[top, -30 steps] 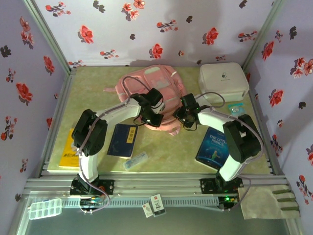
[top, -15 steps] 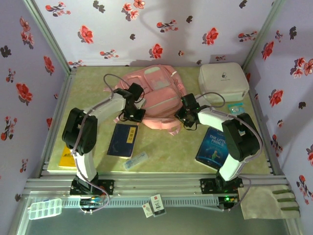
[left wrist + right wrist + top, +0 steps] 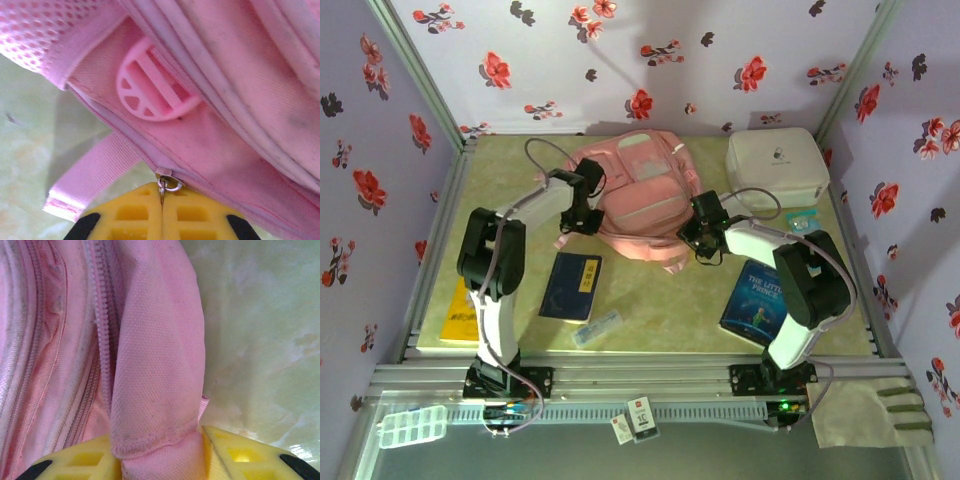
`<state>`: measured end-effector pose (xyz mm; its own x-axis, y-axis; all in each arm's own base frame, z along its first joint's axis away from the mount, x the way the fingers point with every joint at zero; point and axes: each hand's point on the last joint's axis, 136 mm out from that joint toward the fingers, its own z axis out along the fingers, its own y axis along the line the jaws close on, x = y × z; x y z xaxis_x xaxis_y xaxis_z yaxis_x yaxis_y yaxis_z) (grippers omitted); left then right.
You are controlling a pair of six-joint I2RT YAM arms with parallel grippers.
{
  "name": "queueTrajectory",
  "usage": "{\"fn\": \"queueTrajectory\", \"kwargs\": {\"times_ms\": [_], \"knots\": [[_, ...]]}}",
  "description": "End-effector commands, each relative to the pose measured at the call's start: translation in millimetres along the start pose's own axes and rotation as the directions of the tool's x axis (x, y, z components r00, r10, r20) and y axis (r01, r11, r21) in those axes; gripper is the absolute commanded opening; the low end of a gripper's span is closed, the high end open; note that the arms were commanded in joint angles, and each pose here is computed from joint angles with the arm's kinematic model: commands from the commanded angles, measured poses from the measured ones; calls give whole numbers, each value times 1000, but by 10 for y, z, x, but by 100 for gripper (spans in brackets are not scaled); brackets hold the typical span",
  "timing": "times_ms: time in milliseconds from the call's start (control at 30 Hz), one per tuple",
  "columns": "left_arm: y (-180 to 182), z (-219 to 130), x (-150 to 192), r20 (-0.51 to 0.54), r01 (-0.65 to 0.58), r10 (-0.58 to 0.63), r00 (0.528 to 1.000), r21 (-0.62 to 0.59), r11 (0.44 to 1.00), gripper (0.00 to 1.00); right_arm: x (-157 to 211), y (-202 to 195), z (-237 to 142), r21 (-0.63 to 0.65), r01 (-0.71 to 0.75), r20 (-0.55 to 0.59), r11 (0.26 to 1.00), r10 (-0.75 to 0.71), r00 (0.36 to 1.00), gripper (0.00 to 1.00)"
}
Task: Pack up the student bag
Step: Unzip the student bag at the top-center of the table.
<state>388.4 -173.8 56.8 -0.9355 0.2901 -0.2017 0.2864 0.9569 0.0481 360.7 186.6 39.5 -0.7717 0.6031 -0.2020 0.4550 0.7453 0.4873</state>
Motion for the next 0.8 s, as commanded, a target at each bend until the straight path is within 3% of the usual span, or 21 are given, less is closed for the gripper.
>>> {"fn": "queueTrajectory", "kwargs": {"times_ms": [0, 333, 567, 767], "knots": [[459, -5, -243, 54, 35, -26, 998, -171, 985, 0, -75, -350, 82, 116, -3, 33, 993, -1, 999, 40], [785, 91, -421, 78, 79, -61, 995, -258, 963, 0, -46, -264, 100, 112, 34, 17, 993, -36, 999, 37], [582, 135, -248, 36, -191, 198, 980, -141, 972, 0, -124, -329, 69, 162, 50, 46, 986, -58, 997, 35], [723, 99, -242, 71, -168, 178, 982, -131, 977, 0, -140, -360, 63, 179, 47, 54, 983, -58, 997, 34]]}}
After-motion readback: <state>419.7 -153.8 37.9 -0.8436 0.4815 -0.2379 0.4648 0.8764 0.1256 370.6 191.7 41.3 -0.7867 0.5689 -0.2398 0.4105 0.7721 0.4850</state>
